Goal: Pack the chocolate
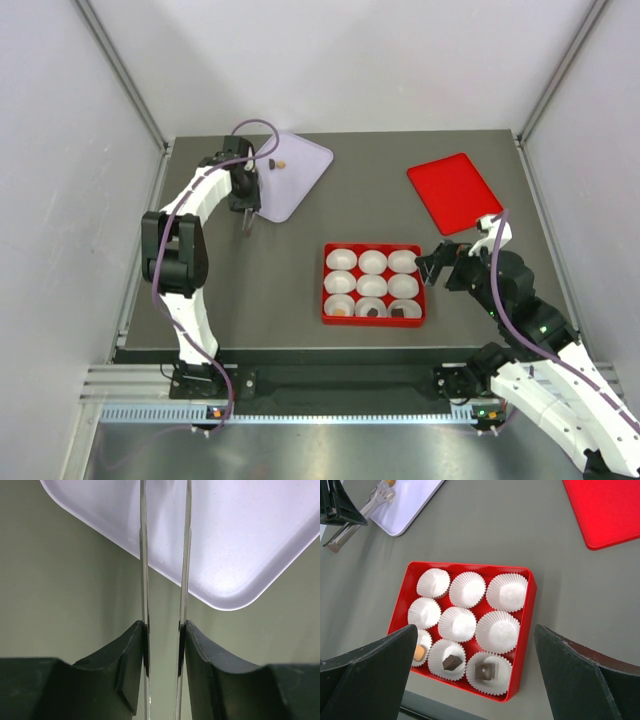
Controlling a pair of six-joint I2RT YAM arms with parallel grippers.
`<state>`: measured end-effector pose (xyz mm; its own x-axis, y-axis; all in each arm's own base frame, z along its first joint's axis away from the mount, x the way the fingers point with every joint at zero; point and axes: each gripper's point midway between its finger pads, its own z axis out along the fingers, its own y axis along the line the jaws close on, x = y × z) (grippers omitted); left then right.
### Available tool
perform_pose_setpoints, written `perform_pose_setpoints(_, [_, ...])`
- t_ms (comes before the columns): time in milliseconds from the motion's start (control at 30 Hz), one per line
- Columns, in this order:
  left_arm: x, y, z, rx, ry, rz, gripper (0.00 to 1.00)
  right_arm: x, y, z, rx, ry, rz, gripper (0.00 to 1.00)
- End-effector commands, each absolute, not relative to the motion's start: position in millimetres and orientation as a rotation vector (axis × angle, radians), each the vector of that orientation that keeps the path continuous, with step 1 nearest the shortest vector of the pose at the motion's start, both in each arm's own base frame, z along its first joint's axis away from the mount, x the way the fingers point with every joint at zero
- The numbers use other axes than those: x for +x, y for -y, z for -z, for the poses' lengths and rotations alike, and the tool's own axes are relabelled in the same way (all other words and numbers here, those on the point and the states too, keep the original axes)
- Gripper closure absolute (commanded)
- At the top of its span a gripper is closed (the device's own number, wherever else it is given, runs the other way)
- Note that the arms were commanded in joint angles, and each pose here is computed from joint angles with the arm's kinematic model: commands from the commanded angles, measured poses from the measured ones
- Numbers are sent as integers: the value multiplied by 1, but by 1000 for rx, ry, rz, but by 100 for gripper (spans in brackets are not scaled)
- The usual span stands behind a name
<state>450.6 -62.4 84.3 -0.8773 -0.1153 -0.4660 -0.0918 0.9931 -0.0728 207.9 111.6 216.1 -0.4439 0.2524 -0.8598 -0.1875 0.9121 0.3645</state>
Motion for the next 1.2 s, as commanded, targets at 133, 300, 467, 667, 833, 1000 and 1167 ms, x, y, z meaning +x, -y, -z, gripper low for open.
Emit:
perform_pose_setpoints(133, [443, 65, -126, -123, -2603, 108, 60, 216, -111, -228, 64, -1910, -504, 0])
perform_pose_setpoints(300, [430, 69, -134, -120, -2610, 125, 60, 216, -113, -228, 61, -1911, -512, 0])
perform_pose_setpoints(467, [418, 76, -137, -109, -2619, 168, 61, 216, -112, -229, 67, -1908, -513, 0])
perform_pose_setpoints(667, [406, 90, -152, -68, -2617, 231, 62, 217, -113, -229, 64, -1913, -514, 0])
perform_pose_setpoints(833, [379, 124, -174, 64, -2594, 340, 62, 218, -112, -231, 63, -1909, -501, 0])
perform_pose_setpoints(1000, [342, 149, -204, 168, -2543, 424, 63, 220, -109, -234, 65, -1902, -480, 0])
perform_pose_setpoints(1167, [288, 178, -212, 370, -2549, 468, 65, 221, -112, -234, 63, -1908, -485, 0])
